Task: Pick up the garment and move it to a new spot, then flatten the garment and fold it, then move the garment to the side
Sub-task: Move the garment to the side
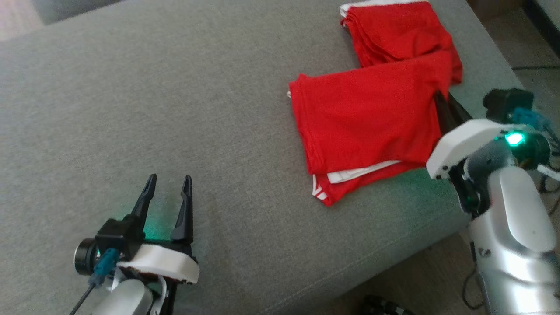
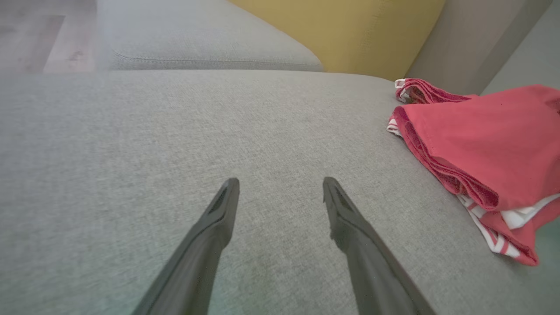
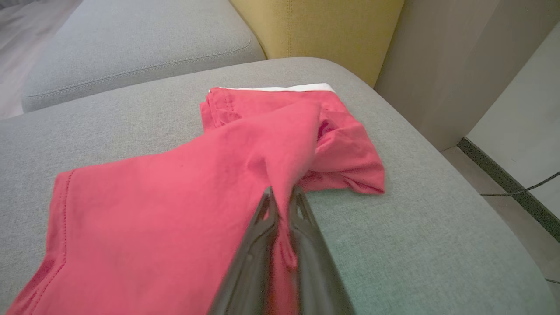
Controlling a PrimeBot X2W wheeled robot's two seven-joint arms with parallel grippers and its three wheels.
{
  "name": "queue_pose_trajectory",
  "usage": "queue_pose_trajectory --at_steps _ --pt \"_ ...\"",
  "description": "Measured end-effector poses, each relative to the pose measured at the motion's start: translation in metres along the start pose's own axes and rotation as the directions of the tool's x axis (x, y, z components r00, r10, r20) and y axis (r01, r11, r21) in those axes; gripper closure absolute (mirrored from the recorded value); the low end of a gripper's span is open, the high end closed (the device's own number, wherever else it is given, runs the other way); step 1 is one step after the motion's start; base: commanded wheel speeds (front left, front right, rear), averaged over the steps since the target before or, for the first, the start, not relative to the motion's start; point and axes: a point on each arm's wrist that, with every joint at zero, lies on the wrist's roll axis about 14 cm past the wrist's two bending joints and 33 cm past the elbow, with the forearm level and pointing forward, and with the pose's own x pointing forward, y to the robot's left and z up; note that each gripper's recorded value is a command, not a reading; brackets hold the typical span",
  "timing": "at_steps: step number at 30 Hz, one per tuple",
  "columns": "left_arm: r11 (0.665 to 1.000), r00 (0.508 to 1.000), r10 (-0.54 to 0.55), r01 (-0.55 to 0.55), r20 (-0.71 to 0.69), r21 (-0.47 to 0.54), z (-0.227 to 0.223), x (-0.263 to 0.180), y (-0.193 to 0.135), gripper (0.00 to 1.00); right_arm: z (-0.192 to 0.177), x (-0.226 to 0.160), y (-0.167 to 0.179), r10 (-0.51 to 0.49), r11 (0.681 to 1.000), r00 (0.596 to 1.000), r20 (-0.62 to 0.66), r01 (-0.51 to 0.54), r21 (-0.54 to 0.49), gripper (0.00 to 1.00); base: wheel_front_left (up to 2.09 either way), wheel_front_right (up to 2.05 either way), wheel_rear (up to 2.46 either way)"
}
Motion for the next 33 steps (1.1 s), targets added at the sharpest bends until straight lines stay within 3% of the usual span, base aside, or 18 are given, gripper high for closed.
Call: queue_pose_trajectory --at_steps 5,16,24,31,32,33 --pt "1.0 1.0 -0.01 0.01 -0.026 -0.001 -0.009 0.004 0.001 0.0 0.011 0.011 0.006 0.011 1.0 1.0 0.015 -0.011 -0.017 1.0 0.0 0.0 0.0" --pt "0.995 0.995 0.098 -0.098 0.014 -0.002 0.003 -0.021 0.029 0.0 0.079 0.042 0.031 0.083 0.995 0.99 0.111 -0.077 -0.062 1.0 0.0 0.0 0.0" --pt "0.986 0.986 0.168 -0.168 0.016 -0.009 0.001 -0.036 0.05 0.0 0.119 0.064 0.02 0.048 0.999 0.986 0.158 -0.044 -0.032 1.0 0.0 0.0 0.0" --pt "0.983 0.983 0.184 -0.184 0.005 -0.013 -0.003 -0.041 0.054 0.0 0.132 0.071 -0.025 -0.06 0.996 0.985 0.161 0.07 -0.058 1.0 0.0 0.0 0.0" --pt "0.983 0.983 0.183 -0.183 0.002 -0.013 -0.004 -0.041 0.054 0.0 0.133 0.071 -0.031 -0.076 0.994 0.983 0.166 0.089 -0.071 0.99 0.0 0.0 0.0" --pt "0.984 0.984 0.18 -0.18 -0.002 -0.013 -0.006 -0.042 0.053 0.0 0.135 0.071 -0.036 -0.088 0.991 0.981 0.175 0.105 -0.085 0.75 0.0 0.0 0.0"
